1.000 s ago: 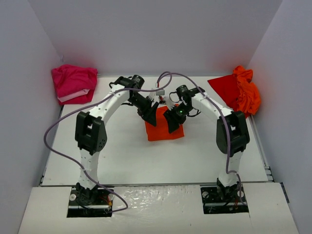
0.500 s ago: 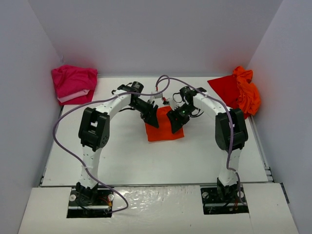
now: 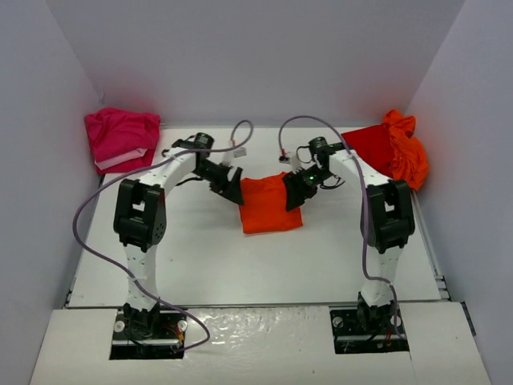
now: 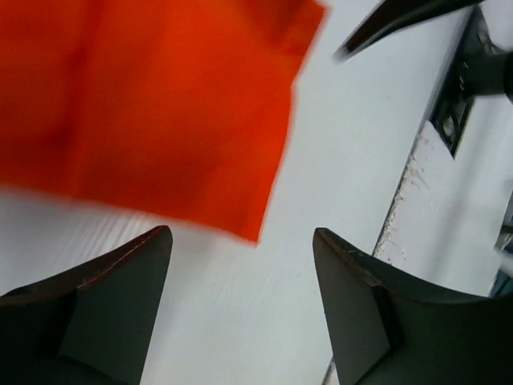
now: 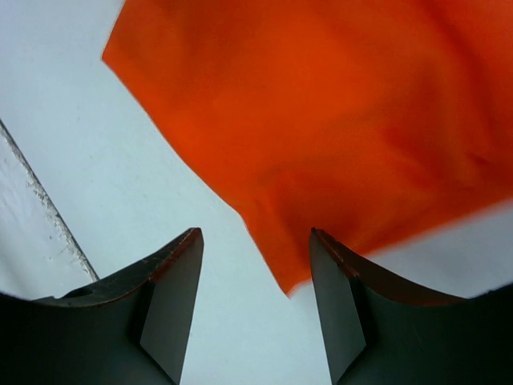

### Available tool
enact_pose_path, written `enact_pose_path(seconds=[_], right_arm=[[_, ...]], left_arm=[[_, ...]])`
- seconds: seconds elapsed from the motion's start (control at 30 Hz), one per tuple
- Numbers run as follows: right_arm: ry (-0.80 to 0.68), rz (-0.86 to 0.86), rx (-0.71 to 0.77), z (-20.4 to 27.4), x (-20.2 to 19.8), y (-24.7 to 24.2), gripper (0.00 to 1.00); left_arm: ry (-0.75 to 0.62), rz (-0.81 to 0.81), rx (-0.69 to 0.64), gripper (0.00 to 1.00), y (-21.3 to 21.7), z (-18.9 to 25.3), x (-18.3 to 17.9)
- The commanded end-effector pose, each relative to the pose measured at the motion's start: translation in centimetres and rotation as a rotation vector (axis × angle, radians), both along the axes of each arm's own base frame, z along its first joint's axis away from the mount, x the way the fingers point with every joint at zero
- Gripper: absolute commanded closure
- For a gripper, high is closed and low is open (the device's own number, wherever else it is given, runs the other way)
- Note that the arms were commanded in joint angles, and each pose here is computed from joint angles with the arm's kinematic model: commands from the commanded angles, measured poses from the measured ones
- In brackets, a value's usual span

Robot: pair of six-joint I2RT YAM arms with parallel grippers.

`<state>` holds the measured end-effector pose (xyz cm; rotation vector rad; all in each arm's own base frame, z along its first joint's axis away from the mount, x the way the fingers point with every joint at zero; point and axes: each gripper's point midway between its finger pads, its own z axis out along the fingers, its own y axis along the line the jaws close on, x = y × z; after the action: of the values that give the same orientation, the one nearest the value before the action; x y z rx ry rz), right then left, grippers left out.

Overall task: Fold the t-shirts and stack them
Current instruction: Smooth out wrinkles on the folded tshirt, then put the neatly folded tshirt into the corner of the board with the left arm

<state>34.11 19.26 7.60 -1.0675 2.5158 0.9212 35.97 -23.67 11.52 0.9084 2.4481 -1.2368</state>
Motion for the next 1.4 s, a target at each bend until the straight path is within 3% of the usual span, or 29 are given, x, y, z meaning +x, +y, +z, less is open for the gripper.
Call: enact_pose_path(seconds=[0.0,0.13,0.43,0.63,1.03,1.37], right_arm=[[-0.157,-0.175,0.071,6.9,3.1,-4.2,0.48],[-0.167,-0.217,0.064,7.1,3.6,-4.9,0.47],[-0.158,-0.221,0.069,6.9,3.3,-5.1,0.47],[-0.137,-0.237,0.051,6.1,3.4,-5.3,0.47],[-0.014,-0.247,0.040,2.0,2.7,-5.5,0.47],[0.044,-0.250,0.027,-0.3,2.2,-5.5,0.47]], left_arm=[[0.233,0.331,0.252,0.32,10.3,-1.9,-0.7],[0.241,0.355,0.279,0.32,11.4,-2.4,-2.2],[0.309,0.300,0.187,0.32,9.9,-2.5,-2.3],[0.389,0.261,0.067,0.31,8.0,-2.6,-2.3],[0.559,0.147,-0.027,0.31,2.8,-5.5,-2.7],[0.497,0.175,-0.010,0.30,-1.2,-6.2,0.8]])
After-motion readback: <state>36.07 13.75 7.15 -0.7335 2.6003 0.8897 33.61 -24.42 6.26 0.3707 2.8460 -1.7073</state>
